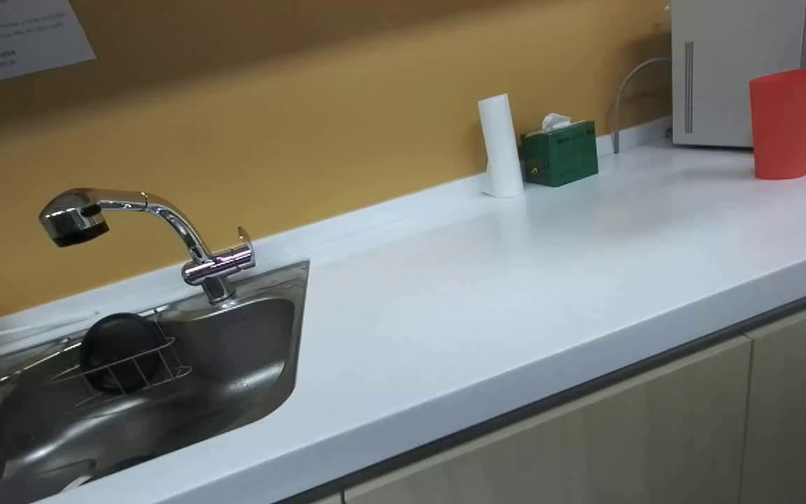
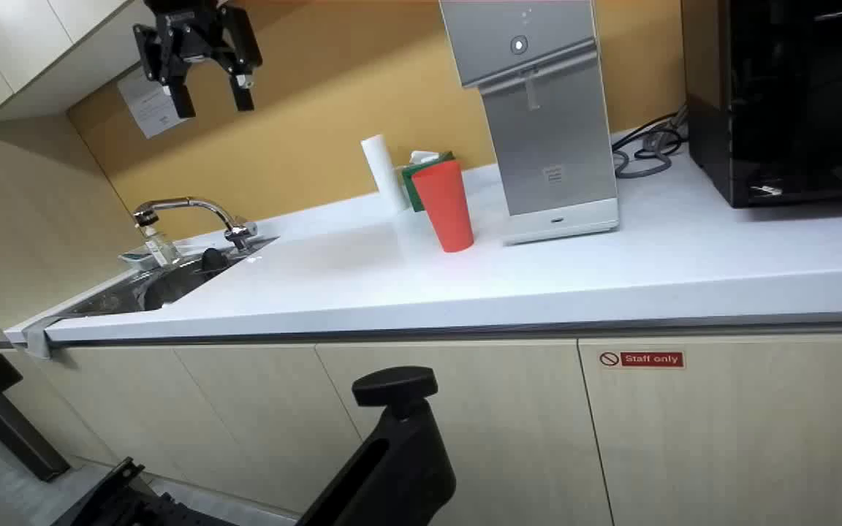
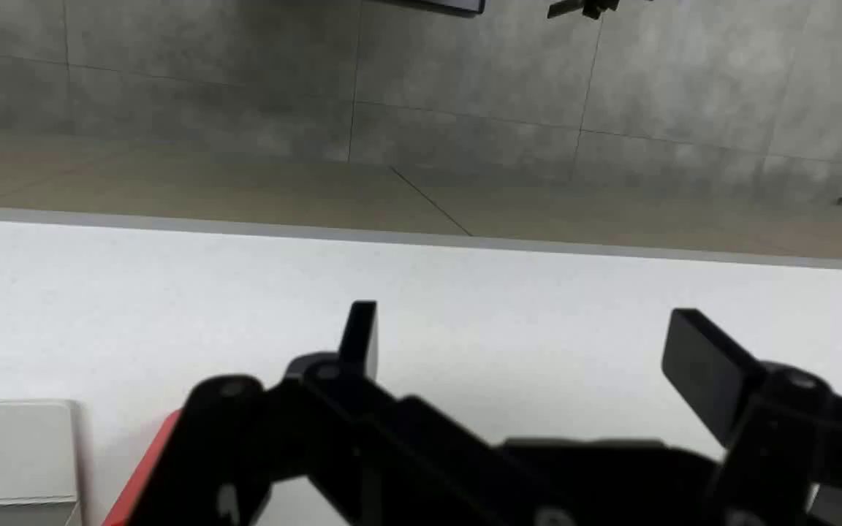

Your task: Put the orange cup under the coffeemaker.

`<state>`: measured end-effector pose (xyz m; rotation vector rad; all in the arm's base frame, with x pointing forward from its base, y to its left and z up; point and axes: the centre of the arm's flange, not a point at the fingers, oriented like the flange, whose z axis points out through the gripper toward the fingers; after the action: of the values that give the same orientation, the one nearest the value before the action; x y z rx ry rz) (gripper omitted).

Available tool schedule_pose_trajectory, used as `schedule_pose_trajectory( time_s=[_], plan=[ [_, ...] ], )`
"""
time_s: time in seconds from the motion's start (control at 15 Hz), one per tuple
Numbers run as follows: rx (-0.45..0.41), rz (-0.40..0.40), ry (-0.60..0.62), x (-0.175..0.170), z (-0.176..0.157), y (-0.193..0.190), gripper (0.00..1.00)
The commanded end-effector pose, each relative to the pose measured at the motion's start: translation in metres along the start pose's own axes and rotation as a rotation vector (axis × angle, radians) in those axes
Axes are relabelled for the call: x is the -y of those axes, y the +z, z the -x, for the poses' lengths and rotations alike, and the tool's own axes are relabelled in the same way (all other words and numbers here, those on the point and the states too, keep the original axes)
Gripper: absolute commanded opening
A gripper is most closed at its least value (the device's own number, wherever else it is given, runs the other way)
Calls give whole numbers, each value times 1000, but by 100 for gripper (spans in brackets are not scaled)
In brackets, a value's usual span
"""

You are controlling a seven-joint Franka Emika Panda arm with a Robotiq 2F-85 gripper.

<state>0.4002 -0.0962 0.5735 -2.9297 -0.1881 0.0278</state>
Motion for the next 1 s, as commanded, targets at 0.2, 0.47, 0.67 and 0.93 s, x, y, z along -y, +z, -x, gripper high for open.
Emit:
schedule_pose_trajectory(
  time_s=[0.2,0.47,0.67,0.93],
  plan=[
    [-3,1,0,0,0,-1,100],
    [-4,1,0,0,0,-1,100],
    [-4,1,0,0,0,-1,100],
    [-32,79,37,-10,-10,14,100]
  ],
)
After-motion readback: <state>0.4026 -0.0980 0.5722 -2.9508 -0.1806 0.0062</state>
